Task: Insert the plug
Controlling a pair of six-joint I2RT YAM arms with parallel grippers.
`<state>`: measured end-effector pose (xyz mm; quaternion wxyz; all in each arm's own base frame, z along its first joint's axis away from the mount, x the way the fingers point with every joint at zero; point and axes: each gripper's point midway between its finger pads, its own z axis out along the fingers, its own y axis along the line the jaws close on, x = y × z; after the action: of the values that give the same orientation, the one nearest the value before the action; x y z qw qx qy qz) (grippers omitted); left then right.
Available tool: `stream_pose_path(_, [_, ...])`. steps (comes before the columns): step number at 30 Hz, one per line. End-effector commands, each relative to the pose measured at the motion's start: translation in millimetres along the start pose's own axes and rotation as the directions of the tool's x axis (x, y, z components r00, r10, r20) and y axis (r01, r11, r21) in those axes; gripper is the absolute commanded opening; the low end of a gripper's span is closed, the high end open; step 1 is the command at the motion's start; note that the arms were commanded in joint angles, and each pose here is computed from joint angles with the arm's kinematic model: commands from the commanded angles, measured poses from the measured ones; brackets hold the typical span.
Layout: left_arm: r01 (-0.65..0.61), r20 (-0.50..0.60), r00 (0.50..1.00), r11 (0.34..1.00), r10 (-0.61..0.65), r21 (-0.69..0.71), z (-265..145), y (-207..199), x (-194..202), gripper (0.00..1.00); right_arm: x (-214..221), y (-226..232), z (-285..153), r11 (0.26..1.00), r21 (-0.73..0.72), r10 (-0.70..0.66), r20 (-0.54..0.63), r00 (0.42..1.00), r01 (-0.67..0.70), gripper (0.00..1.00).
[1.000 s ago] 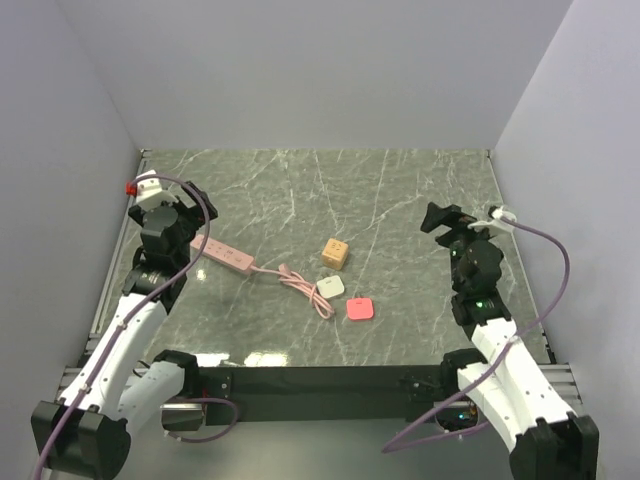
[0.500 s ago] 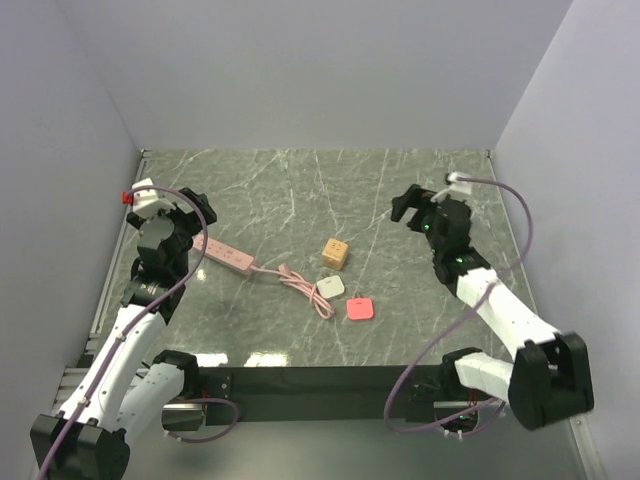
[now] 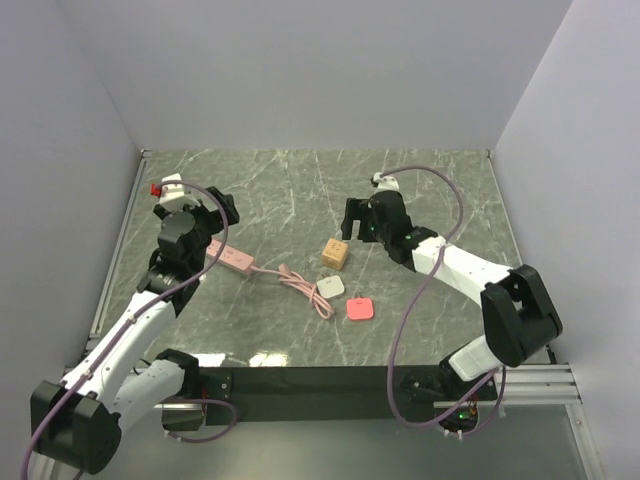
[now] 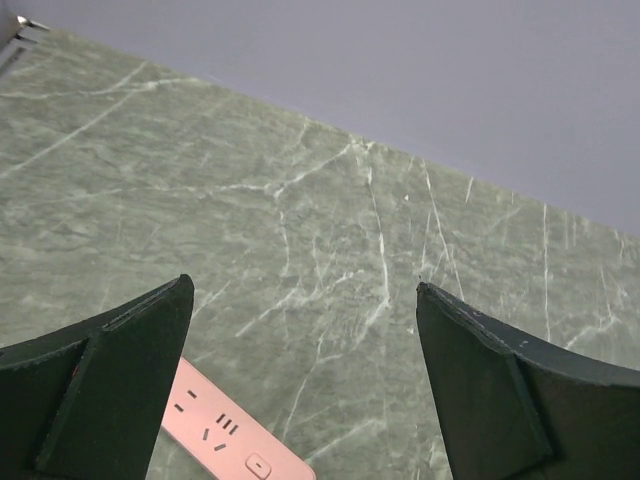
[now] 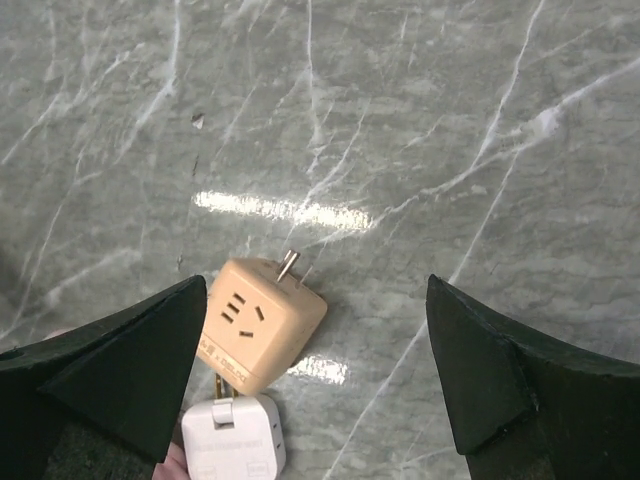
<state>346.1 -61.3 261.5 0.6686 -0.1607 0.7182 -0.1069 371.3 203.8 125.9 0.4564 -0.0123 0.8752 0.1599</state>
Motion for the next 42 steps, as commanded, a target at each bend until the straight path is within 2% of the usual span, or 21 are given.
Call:
stream_pose_path(1, [0.014,0.018,1.0,0.999,-0.015,0.052,4.0,-15.5,-3.9,0.99,-14.6,12.3,1.3,1.0,0.018,0.016,-0.008,1.0,-0.016,0.96])
stream_pose_path(9, [-0.007,0.005,1.0,0.998,0.007,0.062,4.2,-24.8,2.9,0.99,12.0,34.4,17.3,0.999,0.024,0.045,-0.142,0.989,-0.042,0.98])
stream_pose_path(17, [-0.007,0.013,1.0,0.998,0.006,0.069,1.0,-26.5,1.8,0.99,48.3,38.6,20.8,0.994,0.091,0.081,-0.27,0.959,-0.058,0.98])
stream_pose_path(32, [-0.012,0.006,1.0,0.996,0.011,0.088,-0.9,-29.4,3.4,0.99,73.8,47.0,23.7,0.986,0.147,0.118,-0.314,0.942,-0.074,0.98])
stream_pose_path(42, [-0.01,0.012,1.0,0.995,0.009,0.096,-3.4,-30.0,1.8,0.99,69.3,52.3,39.3,0.985,0.155,0.118,-0.286,0.951,-0.075,0.93])
